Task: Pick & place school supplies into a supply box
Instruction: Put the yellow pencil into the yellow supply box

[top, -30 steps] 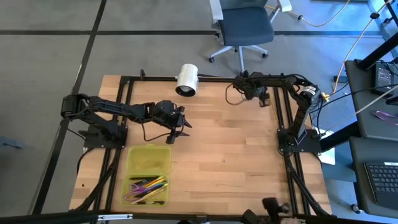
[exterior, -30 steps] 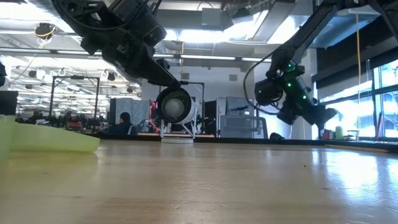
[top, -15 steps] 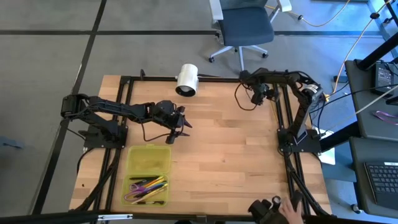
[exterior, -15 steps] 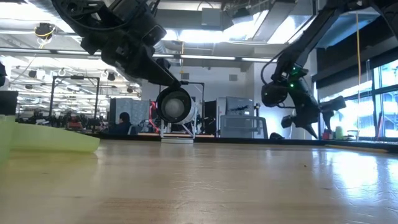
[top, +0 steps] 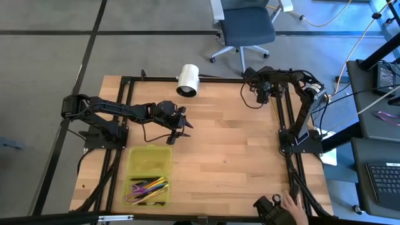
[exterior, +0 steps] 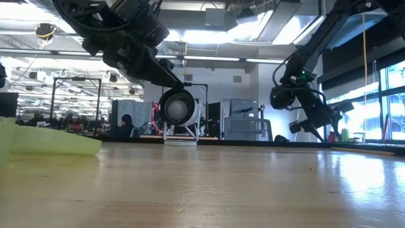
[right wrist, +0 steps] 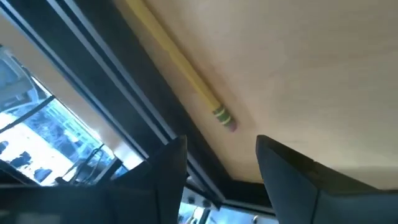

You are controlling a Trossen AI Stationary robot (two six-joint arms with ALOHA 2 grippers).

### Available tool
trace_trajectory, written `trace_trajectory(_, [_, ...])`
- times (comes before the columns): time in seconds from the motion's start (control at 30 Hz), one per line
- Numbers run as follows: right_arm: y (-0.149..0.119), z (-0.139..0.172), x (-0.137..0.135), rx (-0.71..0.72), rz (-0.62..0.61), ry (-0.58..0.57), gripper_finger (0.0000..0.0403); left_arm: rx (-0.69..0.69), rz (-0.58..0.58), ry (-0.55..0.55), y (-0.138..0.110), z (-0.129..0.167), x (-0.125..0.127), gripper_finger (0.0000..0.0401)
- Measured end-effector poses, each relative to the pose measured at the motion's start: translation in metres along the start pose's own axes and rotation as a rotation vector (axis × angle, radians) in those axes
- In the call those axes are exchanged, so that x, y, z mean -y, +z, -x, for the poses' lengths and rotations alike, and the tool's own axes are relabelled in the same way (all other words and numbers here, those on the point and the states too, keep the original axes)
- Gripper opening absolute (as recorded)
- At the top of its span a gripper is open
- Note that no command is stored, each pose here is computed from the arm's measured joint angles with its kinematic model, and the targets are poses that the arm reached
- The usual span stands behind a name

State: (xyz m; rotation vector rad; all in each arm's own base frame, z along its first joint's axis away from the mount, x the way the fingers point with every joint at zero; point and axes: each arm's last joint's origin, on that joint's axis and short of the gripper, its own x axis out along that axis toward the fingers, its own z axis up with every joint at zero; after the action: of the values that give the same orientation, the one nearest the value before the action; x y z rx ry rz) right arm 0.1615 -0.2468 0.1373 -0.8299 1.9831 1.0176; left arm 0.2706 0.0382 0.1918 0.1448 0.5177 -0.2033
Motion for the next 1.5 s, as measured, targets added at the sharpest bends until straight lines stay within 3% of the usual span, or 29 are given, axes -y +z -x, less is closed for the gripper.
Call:
trace_trajectory(0.3, [0.0,0.0,0.0,0.025,0.024,-0.012,0.0195,-0.035,0.0,0.119,-0.001,0.0,-0.004,0.0191])
trace_trajectory(0.53, [0.001,0.001,0.005,0.001,0.151,-0.048,0.0195,-0.062,0.0,0.213,-0.002,0.001,-0.006,0.0192])
trace_trajectory(1.1, [-0.004,-0.002,0.004,0.014,0.125,-0.054,0.0195,-0.093,-0.004,0.39,-0.001,0.002,-0.012,0.0192])
trace_trajectory(1.33, [-0.004,-0.002,0.004,0.016,0.121,-0.061,0.0195,-0.11,-0.113,0.409,0.0,0.003,-0.012,0.0191])
trace_trajectory(1.5, [-0.005,-0.002,0.006,0.012,0.102,-0.078,0.0195,-0.123,-0.126,0.433,-0.001,0.003,-0.013,0.0191])
